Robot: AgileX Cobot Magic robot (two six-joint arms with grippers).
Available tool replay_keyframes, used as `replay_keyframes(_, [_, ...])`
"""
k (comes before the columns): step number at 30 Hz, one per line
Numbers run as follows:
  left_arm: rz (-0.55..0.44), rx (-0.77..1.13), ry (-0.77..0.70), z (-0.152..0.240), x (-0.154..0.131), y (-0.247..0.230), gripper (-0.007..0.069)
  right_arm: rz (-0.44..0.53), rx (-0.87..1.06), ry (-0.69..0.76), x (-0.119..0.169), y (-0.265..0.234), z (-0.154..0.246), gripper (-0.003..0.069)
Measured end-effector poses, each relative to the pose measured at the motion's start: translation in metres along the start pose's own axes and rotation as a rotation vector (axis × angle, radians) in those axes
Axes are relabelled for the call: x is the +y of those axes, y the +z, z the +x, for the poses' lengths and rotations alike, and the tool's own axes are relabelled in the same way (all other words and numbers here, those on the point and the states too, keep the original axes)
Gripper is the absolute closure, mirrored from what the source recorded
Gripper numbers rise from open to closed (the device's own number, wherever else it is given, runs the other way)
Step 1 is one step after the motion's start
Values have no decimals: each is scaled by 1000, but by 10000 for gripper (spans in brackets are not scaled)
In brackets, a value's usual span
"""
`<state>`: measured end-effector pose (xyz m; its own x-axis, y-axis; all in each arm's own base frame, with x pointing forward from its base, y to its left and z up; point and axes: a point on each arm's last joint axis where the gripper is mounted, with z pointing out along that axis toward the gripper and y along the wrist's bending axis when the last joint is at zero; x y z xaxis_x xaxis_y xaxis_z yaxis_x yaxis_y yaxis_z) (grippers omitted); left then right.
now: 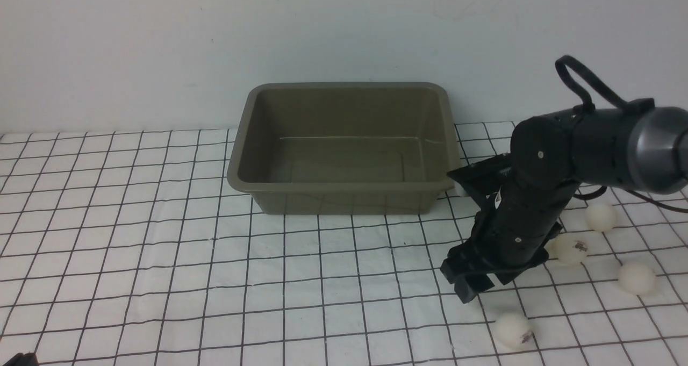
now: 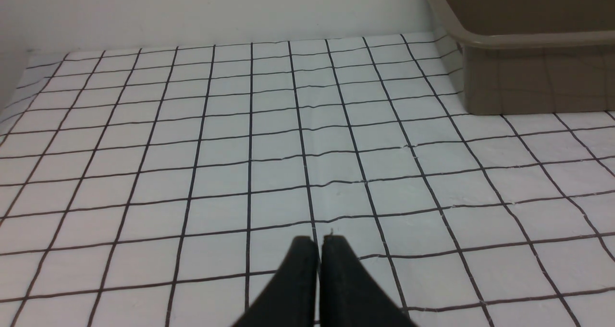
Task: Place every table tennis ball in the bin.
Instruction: Use the right arm to clamp the table tennis ball closest to it
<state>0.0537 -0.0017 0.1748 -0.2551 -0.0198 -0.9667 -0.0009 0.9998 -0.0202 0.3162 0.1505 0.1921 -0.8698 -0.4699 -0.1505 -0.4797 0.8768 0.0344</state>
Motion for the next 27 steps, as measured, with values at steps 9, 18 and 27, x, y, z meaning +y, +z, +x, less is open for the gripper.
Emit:
replay_keyframes(9, [0, 0, 0, 0, 0, 0, 629, 40, -44, 12, 1, -64, 26, 183])
replay_keyframes(18, [0, 0, 0, 0, 0, 0, 629, 23, -62, 54, 6, -60, 86, 183])
replay_keyframes(27, [0, 0, 0, 0, 0, 0, 629, 5, -100, 77, 6, -35, 82, 183])
